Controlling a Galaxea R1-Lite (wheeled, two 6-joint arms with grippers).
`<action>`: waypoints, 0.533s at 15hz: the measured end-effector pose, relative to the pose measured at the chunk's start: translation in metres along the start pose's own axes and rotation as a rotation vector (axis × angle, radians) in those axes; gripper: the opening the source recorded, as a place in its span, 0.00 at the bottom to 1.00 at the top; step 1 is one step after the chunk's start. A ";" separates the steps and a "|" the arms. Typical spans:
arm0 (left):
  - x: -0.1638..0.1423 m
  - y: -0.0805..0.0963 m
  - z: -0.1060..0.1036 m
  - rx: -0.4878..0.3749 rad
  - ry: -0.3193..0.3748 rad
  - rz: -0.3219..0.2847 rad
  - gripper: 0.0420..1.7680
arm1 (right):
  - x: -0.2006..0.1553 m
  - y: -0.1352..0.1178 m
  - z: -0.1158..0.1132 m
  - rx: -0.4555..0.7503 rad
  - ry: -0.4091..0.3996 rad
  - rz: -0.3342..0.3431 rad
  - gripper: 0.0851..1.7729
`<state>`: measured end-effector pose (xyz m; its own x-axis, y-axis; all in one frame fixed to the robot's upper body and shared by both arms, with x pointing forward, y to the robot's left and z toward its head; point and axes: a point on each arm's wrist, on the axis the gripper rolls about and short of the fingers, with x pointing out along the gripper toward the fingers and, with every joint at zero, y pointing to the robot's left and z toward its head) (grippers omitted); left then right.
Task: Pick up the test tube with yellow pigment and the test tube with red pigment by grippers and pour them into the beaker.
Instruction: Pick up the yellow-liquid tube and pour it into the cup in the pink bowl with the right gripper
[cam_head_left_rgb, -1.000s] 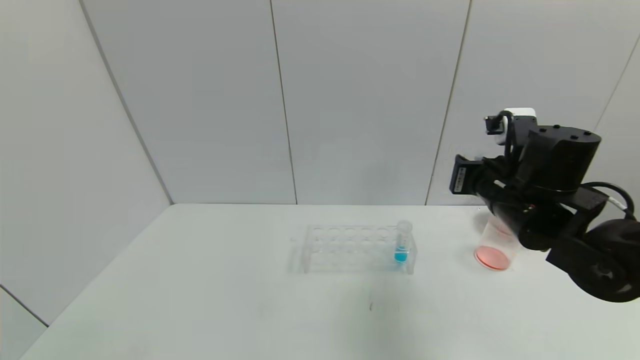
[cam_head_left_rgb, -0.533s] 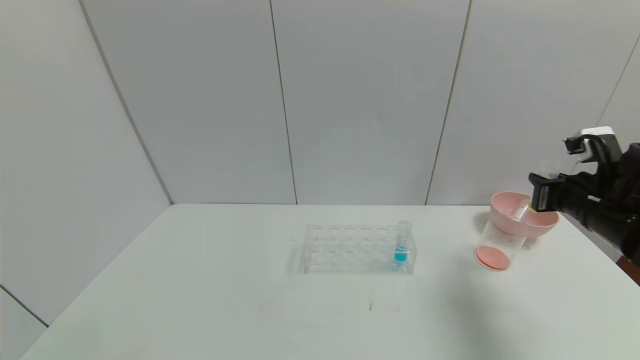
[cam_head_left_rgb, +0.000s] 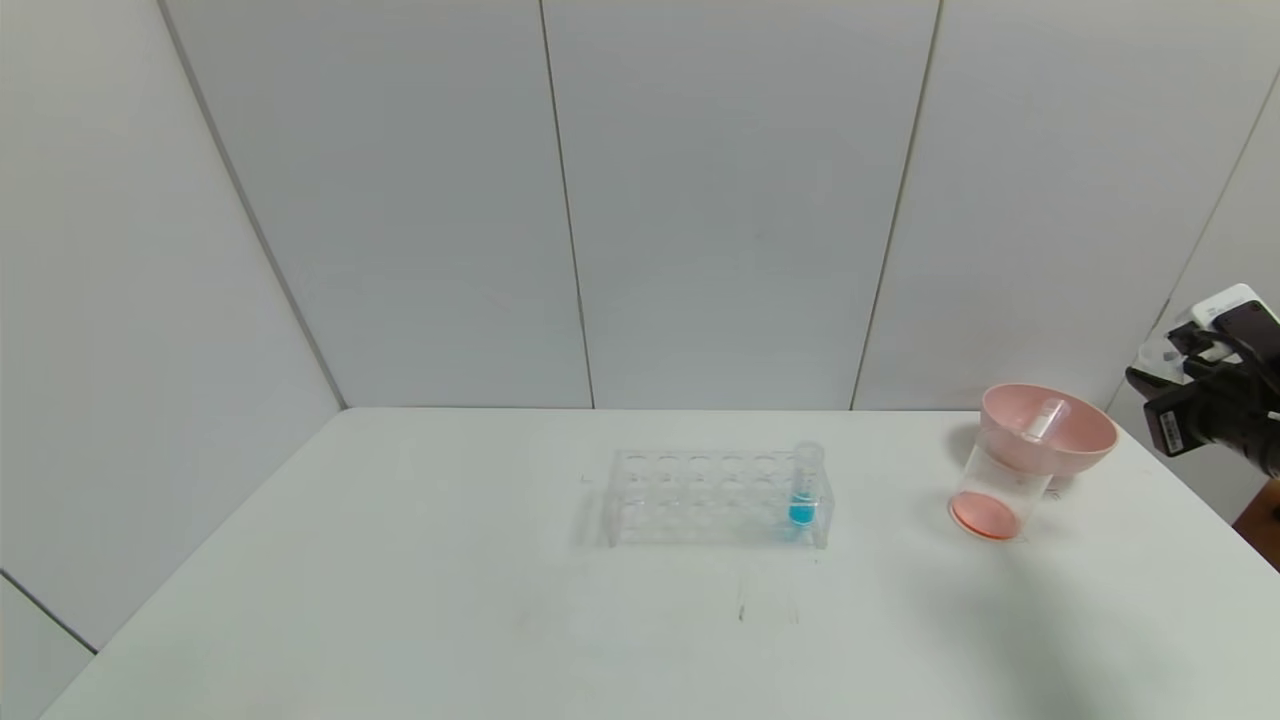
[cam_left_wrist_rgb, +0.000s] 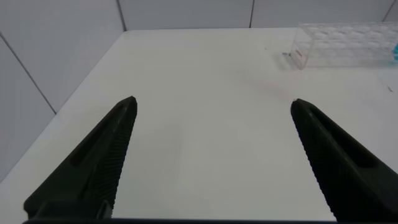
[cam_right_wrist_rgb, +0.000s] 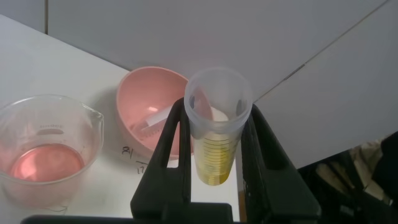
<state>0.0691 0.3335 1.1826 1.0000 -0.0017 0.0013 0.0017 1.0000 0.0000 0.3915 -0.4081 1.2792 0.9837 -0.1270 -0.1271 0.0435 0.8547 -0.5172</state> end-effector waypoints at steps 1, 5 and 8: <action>0.000 0.000 0.000 0.000 0.000 0.000 1.00 | 0.003 0.001 -0.002 -0.050 -0.015 -0.001 0.26; 0.000 0.000 0.000 0.000 0.000 0.000 1.00 | 0.008 0.008 -0.012 -0.251 -0.117 0.028 0.26; 0.000 0.000 0.000 0.000 0.000 0.000 1.00 | 0.012 0.015 -0.024 -0.306 -0.126 0.070 0.26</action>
<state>0.0691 0.3335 1.1826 1.0000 -0.0017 0.0013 0.0017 1.0000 0.0000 0.3998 -0.4085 1.2499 0.9972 0.0062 -0.0751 -0.0602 0.6658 -0.7437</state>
